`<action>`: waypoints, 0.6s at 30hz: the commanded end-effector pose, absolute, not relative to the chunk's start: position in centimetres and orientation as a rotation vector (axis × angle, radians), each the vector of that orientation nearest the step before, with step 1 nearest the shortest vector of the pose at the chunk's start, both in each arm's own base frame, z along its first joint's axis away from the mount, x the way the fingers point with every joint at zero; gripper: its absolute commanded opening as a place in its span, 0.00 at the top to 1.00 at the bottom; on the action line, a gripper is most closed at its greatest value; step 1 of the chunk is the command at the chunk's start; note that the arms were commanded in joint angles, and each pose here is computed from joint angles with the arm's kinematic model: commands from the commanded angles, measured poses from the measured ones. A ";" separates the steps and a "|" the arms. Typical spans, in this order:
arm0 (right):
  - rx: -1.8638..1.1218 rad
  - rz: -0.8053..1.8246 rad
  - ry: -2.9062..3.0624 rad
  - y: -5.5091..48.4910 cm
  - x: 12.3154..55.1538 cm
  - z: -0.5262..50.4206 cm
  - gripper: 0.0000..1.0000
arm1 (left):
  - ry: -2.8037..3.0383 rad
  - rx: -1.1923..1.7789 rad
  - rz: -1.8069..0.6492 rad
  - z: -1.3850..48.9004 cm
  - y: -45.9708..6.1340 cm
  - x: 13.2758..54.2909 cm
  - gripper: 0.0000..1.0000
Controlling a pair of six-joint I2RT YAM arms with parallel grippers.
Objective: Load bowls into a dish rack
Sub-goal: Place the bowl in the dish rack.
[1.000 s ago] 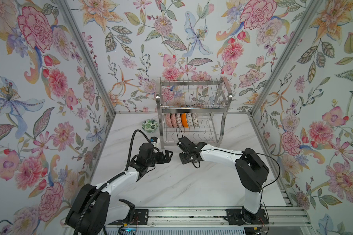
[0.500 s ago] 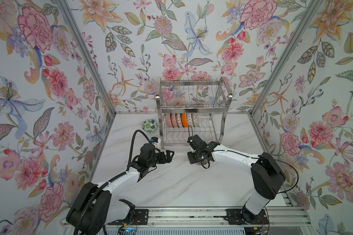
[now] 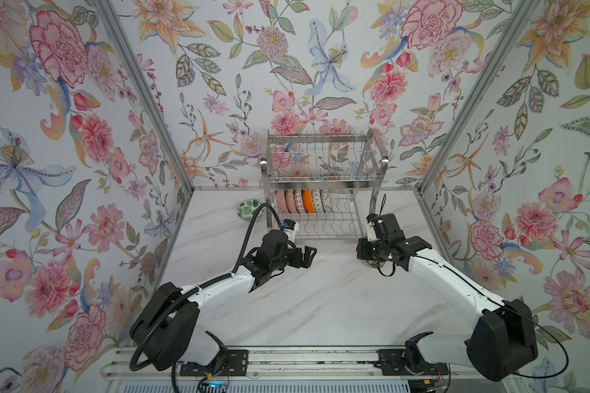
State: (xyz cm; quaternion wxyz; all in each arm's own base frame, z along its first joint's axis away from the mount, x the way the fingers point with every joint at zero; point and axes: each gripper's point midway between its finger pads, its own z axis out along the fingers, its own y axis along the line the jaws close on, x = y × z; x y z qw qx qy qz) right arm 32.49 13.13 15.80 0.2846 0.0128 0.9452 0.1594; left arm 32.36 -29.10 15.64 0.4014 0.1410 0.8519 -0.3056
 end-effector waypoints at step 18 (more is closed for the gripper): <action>0.304 0.709 2.135 0.5 47.0 26.6 1.00 | 1.930 0.310 -0.764 19.7 -35.9 38.4 0.01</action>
